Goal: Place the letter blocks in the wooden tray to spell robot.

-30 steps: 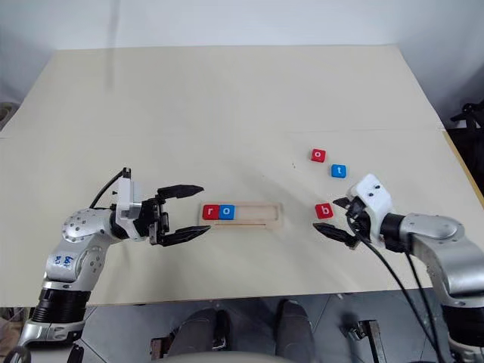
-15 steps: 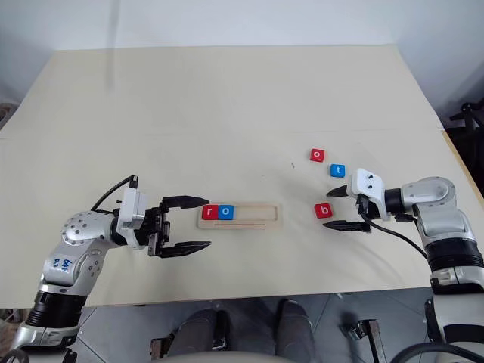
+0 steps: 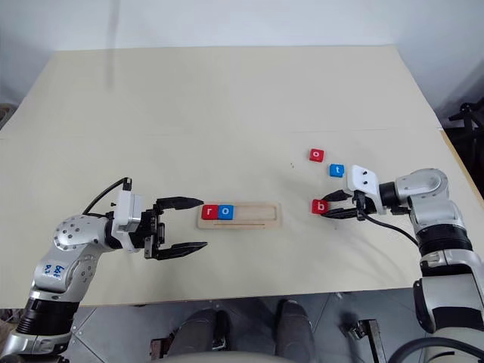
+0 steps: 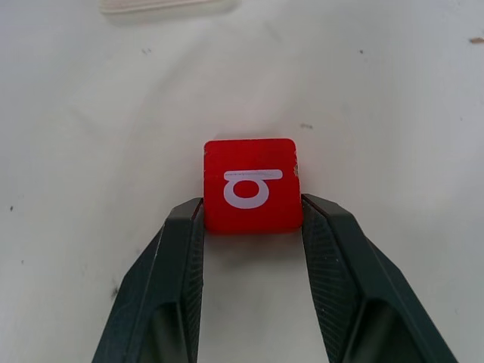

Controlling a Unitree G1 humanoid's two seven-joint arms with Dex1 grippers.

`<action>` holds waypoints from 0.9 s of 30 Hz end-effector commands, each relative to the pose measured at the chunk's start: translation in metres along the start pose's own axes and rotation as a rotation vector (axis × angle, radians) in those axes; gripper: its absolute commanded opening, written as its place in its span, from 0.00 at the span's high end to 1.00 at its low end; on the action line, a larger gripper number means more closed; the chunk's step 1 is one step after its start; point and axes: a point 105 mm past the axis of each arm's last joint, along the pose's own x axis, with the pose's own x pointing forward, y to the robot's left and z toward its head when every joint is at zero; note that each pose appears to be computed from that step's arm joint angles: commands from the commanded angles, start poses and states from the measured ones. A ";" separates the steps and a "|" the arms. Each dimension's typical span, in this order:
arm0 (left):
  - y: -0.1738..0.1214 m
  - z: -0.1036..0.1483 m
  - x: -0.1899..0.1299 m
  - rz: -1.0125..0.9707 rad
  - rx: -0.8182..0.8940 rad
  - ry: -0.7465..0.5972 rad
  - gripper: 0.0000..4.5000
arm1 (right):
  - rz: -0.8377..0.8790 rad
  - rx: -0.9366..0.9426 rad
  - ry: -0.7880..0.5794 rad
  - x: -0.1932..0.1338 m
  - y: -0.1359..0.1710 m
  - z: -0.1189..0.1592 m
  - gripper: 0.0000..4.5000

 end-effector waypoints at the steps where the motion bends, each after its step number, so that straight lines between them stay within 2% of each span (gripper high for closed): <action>1: 0.003 0.004 -0.011 0.043 0.032 -0.007 0.00 | 0.082 -0.046 -0.061 0.008 0.004 0.034 0.67; 9: 0.001 -0.006 -0.029 0.119 0.004 0.014 0.00 | 0.121 0.012 -0.054 0.055 0.015 0.089 0.67; 16: -0.003 -0.010 -0.039 0.186 -0.006 0.034 0.00 | 0.095 0.000 -0.036 0.092 0.021 0.106 0.67; 27: -0.009 -0.010 -0.044 0.240 -0.011 0.041 0.00 | 0.103 -0.042 -0.044 0.110 0.027 0.115 0.67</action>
